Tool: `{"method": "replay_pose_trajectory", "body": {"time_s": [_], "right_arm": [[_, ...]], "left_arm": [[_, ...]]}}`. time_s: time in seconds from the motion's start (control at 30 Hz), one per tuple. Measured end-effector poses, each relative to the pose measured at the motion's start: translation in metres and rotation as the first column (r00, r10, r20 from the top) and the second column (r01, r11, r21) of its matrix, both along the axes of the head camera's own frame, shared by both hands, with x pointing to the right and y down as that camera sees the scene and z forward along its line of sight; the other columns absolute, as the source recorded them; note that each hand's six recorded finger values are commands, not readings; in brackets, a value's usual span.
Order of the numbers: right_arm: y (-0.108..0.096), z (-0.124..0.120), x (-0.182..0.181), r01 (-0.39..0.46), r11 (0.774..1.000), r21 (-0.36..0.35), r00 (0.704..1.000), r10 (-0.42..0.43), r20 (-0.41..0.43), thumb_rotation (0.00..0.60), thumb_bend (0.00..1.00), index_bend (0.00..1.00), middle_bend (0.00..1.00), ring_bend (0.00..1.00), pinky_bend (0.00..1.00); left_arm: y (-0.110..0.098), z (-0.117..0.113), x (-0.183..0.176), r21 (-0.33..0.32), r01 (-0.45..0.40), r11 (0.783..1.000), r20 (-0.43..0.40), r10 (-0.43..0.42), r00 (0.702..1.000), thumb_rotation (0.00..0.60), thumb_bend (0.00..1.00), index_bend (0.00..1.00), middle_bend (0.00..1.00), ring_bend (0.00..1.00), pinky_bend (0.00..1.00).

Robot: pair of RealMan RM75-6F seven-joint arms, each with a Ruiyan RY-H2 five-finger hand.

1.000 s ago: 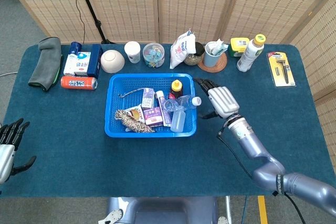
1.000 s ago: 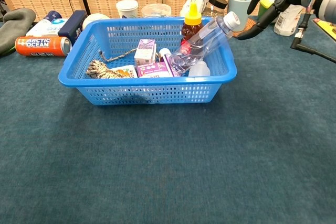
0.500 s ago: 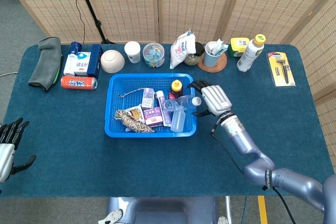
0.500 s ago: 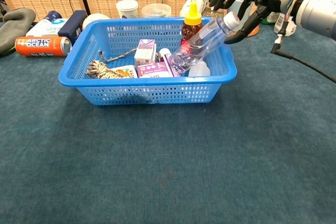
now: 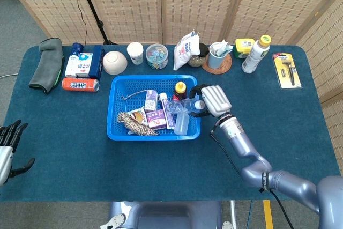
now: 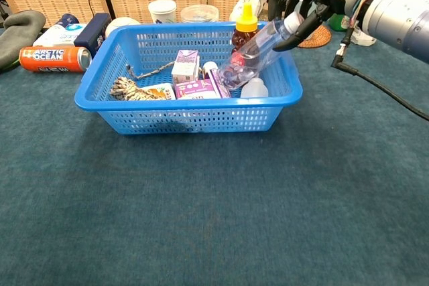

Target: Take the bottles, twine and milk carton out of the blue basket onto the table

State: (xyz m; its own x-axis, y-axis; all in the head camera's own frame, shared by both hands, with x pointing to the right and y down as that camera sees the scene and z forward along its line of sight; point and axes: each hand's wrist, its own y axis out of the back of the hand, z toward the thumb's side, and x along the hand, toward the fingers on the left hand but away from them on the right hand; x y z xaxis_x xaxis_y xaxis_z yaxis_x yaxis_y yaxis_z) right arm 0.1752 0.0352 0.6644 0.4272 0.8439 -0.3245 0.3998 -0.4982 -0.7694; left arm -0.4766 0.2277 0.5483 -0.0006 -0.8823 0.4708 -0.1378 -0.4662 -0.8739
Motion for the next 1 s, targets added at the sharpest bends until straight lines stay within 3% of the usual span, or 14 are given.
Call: {"method": "replay_pose_trajectory", "body": {"time_s": [0.3, 0.67, 1.0], "right_arm": [[-0.006, -0.022, 0.010, -0.014, 0.998, 0.060, 0.999, 0.012, 0.033, 0.600, 0.20, 0.55, 0.56, 0.47, 0.51], [-0.025, -0.084, 0.058, -0.072, 0.977, 0.201, 0.997, 0.067, 0.030, 0.600, 0.28, 0.55, 0.56, 0.47, 0.50], [-0.025, -0.091, 0.121, -0.140, 0.961, 0.238, 0.987, 0.155, -0.047, 0.600, 0.30, 0.55, 0.56, 0.47, 0.50]], "left_arm": [[0.000, 0.000, 0.000, 0.000, 0.001, 1.000, 0.000, -0.001, 1.000, 0.600, 0.23, 0.00, 0.00, 0.00, 0.00], [0.001, 0.001, 0.002, -0.006, -0.011, 1.000, -0.001, 0.011, 1.000, 0.600, 0.23, 0.00, 0.00, 0.00, 0.00], [0.003, 0.001, 0.004, -0.006, -0.016, 1.000, 0.002, 0.016, 1.000, 0.600, 0.23, 0.00, 0.00, 0.00, 0.00]]}}
